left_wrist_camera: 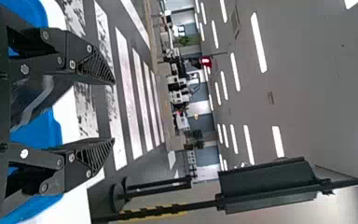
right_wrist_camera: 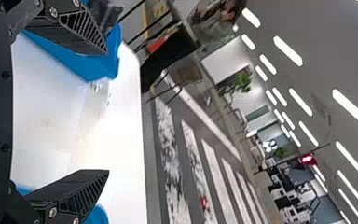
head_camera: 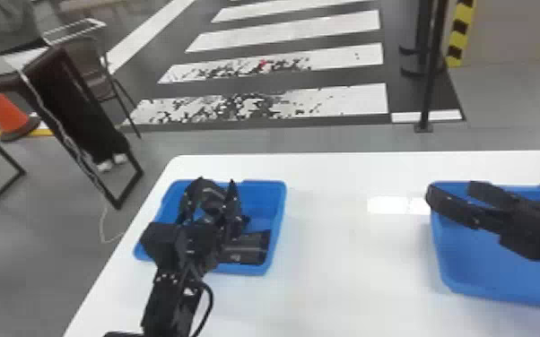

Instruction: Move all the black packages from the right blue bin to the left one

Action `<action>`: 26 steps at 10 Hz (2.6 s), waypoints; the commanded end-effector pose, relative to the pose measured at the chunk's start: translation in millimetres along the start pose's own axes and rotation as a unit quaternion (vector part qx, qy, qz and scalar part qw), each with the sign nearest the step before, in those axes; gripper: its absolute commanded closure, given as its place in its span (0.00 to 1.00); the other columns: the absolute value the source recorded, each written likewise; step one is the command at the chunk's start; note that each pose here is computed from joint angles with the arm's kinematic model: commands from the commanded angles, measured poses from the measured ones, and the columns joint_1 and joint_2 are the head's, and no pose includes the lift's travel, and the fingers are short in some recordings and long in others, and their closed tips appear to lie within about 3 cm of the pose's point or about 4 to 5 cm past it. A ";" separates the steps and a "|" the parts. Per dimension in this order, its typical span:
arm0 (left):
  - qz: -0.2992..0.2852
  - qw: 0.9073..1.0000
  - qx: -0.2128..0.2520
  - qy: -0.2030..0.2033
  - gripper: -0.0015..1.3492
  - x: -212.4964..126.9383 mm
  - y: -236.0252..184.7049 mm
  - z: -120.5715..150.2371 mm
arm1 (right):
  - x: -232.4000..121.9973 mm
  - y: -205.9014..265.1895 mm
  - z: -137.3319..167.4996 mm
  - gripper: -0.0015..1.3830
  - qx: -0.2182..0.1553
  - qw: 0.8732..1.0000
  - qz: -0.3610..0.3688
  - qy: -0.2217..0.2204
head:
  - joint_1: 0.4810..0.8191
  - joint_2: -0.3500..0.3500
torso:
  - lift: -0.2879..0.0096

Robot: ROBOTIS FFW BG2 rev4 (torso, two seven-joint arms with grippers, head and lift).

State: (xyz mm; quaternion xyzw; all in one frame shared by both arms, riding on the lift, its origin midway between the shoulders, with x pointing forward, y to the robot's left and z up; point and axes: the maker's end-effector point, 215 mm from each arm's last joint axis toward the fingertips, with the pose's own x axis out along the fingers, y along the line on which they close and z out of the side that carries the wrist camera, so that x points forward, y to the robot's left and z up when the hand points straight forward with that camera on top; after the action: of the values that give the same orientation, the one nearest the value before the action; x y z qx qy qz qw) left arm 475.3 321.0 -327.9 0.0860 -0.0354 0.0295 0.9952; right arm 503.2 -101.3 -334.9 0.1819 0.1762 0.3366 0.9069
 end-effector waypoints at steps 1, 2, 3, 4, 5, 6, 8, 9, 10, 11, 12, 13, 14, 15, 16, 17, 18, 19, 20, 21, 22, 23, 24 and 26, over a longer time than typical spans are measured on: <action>-0.024 0.998 -0.056 -0.016 0.09 -9.6 -19.9 18.8 | -41.2 -25.3 2.6 0.09 -0.063 0.991 -0.091 0.069 | 0.63 0.88 | 0.52; -0.038 0.997 -0.059 -0.024 0.08 -20.9 -31.8 44.9 | -65.9 -33.4 6.6 0.08 -0.091 0.979 -0.153 0.097 | 0.63 0.80 | 0.52; -0.053 0.996 -0.062 -0.038 0.08 -29.9 -44.3 66.8 | -82.1 -54.9 1.7 0.08 -0.097 0.966 -0.205 0.125 | 0.63 0.72 | 0.52; -0.063 0.994 -0.065 -0.066 0.08 -39.9 -54.4 93.8 | -98.5 -82.0 -13.5 0.08 -0.088 0.949 -0.256 0.161 | 0.63 0.69 | 0.52; -0.070 0.991 -0.074 -0.084 0.08 -50.6 -63.0 111.4 | -112.8 -110.4 -28.0 0.08 -0.078 0.930 -0.303 0.190 | 0.63 0.61 | 0.52; -0.082 0.989 -0.091 -0.088 0.08 -57.2 -76.1 119.5 | -120.1 -142.4 -30.6 0.08 -0.073 0.914 -0.343 0.202 | 0.63 0.54 | 0.52; -0.103 0.985 -0.108 -0.083 0.08 -61.2 -97.8 118.7 | -120.2 -188.5 -42.8 0.07 -0.052 0.898 -0.376 0.223 | 0.63 0.40 | 0.52; -0.103 0.985 -0.110 -0.082 0.08 -61.7 -96.8 117.7 | -120.4 -201.6 -52.7 0.07 -0.039 0.894 -0.381 0.233 | 0.63 0.34 | 0.52; -0.099 0.985 -0.111 -0.082 0.08 -62.7 -93.6 116.9 | -121.1 -211.3 -63.4 0.07 -0.029 0.890 -0.385 0.243 | 0.63 0.32 | 0.52; -0.099 0.985 -0.113 -0.087 0.08 -63.2 -93.6 119.9 | -121.7 -217.6 -70.9 0.07 -0.022 0.887 -0.387 0.250 | 0.63 0.31 | 0.52; -0.099 0.985 -0.113 -0.088 0.08 -63.3 -93.5 120.6 | -123.3 -220.5 -74.7 0.07 -0.023 0.884 -0.390 0.255 | 0.63 0.30 | 0.52; -0.099 0.985 -0.111 -0.089 0.08 -63.3 -92.5 121.2 | -122.6 -223.2 -74.2 0.07 -0.025 0.884 -0.393 0.253 | 0.63 0.30 | 0.52; -0.096 0.985 -0.111 -0.090 0.08 -63.9 -90.3 121.5 | -122.7 -228.5 -74.7 0.07 -0.028 0.882 -0.398 0.250 | 0.63 0.29 | 0.52; -0.096 0.985 -0.110 -0.090 0.08 -63.8 -89.5 121.3 | -120.2 -230.8 -77.0 0.09 -0.026 0.883 -0.397 0.249 | 0.63 0.29 | 0.52; -0.094 0.985 -0.111 -0.088 0.08 -64.2 -88.6 119.0 | -118.4 -231.7 -81.8 0.19 -0.019 0.884 -0.394 0.252 | 0.63 0.29 | 0.52; -0.093 0.986 -0.110 -0.088 0.08 -64.1 -87.6 118.9 | -117.8 -232.0 -84.9 0.31 -0.015 0.884 -0.392 0.254 | 0.63 0.29 | 0.52; -0.092 0.986 -0.110 -0.090 0.08 -64.2 -86.4 120.2 | -115.6 -230.5 -82.7 0.37 -0.015 0.885 -0.391 0.251 | 0.63 0.29 | 0.52; -0.091 0.985 -0.112 -0.092 0.08 -64.3 -85.8 120.9 | -112.8 -228.6 -81.9 0.53 -0.012 0.887 -0.388 0.250 | 0.63 0.30 | 0.52; -0.090 0.985 -0.116 -0.090 0.08 -65.1 -85.4 118.8 | -110.3 -226.3 -76.6 0.80 -0.018 0.889 -0.388 0.242 | 0.63 0.30 | 0.52; -0.088 0.985 -0.118 -0.093 0.08 -65.4 -83.6 118.9 | -105.2 -222.0 -73.3 0.81 -0.022 0.894 -0.383 0.229 | 0.63 0.31 | 0.52; -0.087 0.984 -0.119 -0.098 0.08 -66.6 -82.7 121.5 | -98.7 -213.0 -67.5 0.84 -0.025 0.903 -0.372 0.213 | 0.63 0.32 | 0.52; -0.086 0.983 -0.121 -0.104 0.08 -67.3 -81.3 124.4 | -91.4 -200.1 -62.4 0.85 -0.028 0.914 -0.357 0.191 | 0.63 0.33 | 0.52; -0.085 0.983 -0.125 -0.106 0.08 -67.7 -81.3 125.9 | -81.0 -179.6 -58.5 0.85 -0.022 0.930 -0.326 0.168 | 0.63 0.35 | 0.52; -0.084 0.977 -0.165 -0.108 0.09 -68.2 -81.1 128.6 | -60.2 -116.5 -23.1 0.85 -0.021 0.971 -0.226 0.080 | 0.63 0.40 | 0.52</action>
State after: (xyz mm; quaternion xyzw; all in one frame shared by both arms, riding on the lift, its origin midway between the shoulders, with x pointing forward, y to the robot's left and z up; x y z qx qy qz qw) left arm 404.4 215.3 -220.7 -0.0595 -0.1398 -0.0698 0.9859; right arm 513.2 -228.2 -413.1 0.0769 0.3089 0.1267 0.9395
